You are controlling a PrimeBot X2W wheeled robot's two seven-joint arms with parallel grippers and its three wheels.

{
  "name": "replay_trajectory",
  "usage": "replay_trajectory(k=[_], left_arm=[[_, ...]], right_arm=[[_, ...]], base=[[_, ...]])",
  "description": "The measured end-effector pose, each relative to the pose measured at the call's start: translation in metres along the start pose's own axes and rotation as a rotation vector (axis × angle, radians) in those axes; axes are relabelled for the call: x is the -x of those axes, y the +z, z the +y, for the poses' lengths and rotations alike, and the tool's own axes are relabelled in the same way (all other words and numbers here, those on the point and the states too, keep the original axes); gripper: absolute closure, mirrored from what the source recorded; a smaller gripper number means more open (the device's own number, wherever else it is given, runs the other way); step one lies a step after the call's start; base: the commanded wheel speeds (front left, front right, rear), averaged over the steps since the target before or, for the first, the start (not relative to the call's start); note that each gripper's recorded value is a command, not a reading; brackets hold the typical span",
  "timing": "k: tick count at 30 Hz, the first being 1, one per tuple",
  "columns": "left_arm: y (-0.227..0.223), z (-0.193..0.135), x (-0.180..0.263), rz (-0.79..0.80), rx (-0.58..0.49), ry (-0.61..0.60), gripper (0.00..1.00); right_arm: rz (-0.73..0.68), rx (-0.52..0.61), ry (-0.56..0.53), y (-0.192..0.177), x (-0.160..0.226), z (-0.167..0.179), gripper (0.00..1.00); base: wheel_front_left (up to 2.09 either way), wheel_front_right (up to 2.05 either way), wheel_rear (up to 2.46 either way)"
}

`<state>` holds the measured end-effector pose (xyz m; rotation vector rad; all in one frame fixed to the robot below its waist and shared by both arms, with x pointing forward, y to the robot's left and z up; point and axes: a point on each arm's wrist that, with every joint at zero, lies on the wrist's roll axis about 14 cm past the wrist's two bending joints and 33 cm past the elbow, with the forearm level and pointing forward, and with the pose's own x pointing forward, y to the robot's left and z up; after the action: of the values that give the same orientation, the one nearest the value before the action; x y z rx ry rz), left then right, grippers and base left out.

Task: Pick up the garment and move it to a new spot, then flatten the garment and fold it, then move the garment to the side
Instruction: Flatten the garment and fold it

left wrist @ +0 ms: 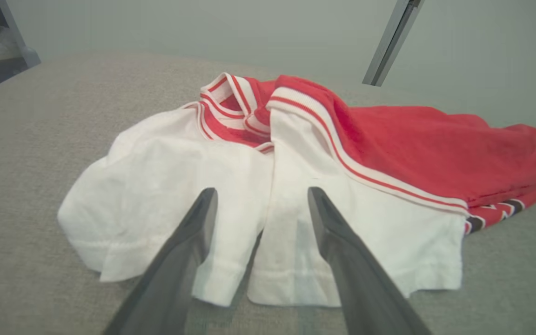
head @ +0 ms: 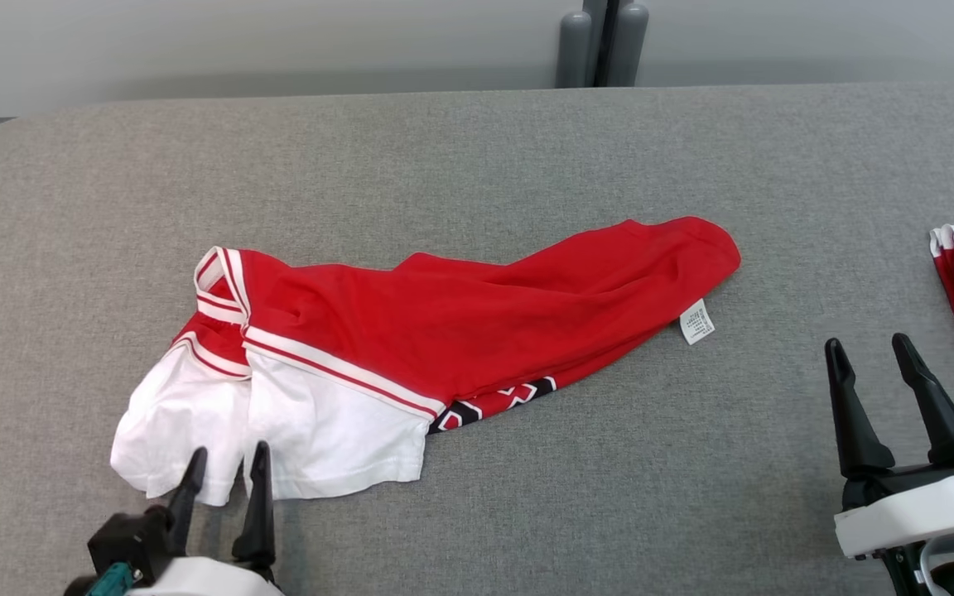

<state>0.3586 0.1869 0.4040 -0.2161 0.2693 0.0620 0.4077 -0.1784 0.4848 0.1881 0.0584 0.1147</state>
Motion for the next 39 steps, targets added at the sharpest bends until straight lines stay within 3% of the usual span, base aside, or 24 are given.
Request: replay_trajectory(k=[8,23,24,26,39], left_arm=[[-0.033,0.001,0.011,0.103,0.029,0.002,0.00],[-0.045,-0.018,0.004,0.145,0.044,-0.064,0.00],[-0.043,-0.019,0.001,0.138,0.039,-0.069,0.18],[-0.044,-0.019,0.001,0.138,0.037,-0.071,1.00],[-0.033,-0.015,-0.002,0.103,0.030,-0.062,1.00]], right_arm=[[0.010,-0.013,0.020,-0.004,0.000,0.008,0.00],[0.021,-0.023,0.001,-0.007,0.003,0.002,0.00],[0.023,-0.023,-0.004,-0.008,0.004,0.000,0.00],[0.024,-0.023,-0.015,-0.008,0.005,-0.003,0.00],[0.029,-0.001,-0.045,-0.008,-0.011,-0.023,0.00]], base=[[0.00,0.00,0.00],[0.00,0.00,0.00],[0.00,0.00,0.00],[0.00,0.00,0.00],[0.00,0.00,0.00]])
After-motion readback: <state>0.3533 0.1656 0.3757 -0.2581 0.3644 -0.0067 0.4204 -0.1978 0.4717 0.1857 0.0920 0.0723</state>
